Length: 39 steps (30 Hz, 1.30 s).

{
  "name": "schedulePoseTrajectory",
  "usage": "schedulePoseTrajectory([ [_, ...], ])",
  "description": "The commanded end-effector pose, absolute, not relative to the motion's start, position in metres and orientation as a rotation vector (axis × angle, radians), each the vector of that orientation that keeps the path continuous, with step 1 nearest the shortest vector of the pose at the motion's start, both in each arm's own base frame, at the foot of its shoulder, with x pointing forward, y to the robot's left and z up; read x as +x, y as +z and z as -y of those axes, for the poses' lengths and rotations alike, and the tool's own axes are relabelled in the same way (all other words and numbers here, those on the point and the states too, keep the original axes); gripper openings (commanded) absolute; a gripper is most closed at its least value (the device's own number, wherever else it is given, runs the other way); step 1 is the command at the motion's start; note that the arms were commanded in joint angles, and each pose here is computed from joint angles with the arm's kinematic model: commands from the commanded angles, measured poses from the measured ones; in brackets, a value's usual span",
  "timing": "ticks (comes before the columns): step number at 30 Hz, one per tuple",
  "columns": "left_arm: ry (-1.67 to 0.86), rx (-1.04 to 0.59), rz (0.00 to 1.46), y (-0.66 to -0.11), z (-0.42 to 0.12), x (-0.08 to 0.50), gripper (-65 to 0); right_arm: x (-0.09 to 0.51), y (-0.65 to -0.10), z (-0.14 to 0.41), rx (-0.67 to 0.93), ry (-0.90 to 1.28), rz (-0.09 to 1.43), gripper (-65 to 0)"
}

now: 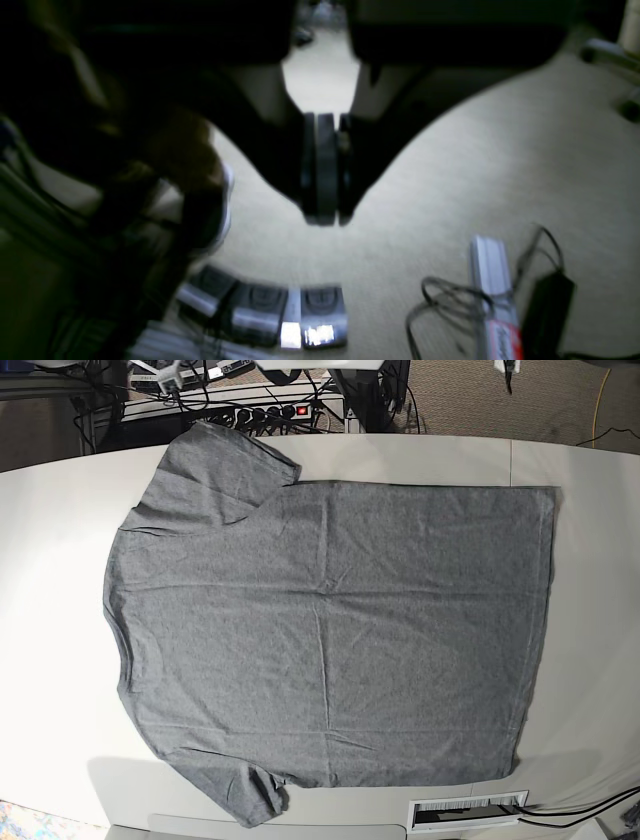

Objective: Fold the T-shirt properly

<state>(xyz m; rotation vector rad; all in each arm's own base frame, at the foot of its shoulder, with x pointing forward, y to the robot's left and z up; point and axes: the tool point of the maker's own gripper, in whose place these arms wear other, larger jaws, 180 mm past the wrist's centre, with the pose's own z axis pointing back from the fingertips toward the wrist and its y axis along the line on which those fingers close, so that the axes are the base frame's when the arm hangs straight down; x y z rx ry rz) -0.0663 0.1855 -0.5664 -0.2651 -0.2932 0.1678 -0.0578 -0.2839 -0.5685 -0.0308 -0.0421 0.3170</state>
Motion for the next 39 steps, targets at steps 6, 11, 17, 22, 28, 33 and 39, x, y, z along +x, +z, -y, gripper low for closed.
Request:
schedulePoseTrajectory([
  [6, 0.040, -0.309, 0.388, -0.515, -0.190, -0.057, -65.0, -0.034, -0.522, 0.286, -0.032, 0.491, 0.134, -65.0],
  [11, -0.102, -0.349, 0.441, -0.469, -0.184, -0.049, -65.0, -0.021, -0.490, 0.273, -0.038, 0.648, 0.166, -65.0],
  [17, -0.359, -0.386, 0.478, -0.419, -0.159, -0.046, -65.0, -0.008, -0.454, 0.261, -0.065, 0.794, 0.222, -65.0],
  [22, -0.556, -0.387, 0.541, -0.387, -0.138, -0.031, -65.0, 0.013, -0.421, 0.263, -0.123, 0.810, 0.282, -65.0],
  [28, -0.684, -0.330, 0.625, -0.346, -0.128, 0.006, -65.0, 0.046, -0.369, 0.258, -0.234, 0.898, 0.375, -65.0],
  [33, -0.809, -0.253, 0.697, -0.309, -0.129, 0.041, -65.0, 0.072, -0.333, 0.237, -0.274, 0.962, 0.451, -65.0],
  [39, -0.965, -0.133, 0.720, -0.305, -0.149, 0.060, -65.0, 0.084, -0.319, 0.233, -0.323, 1.005, 0.480, -65.0],
])
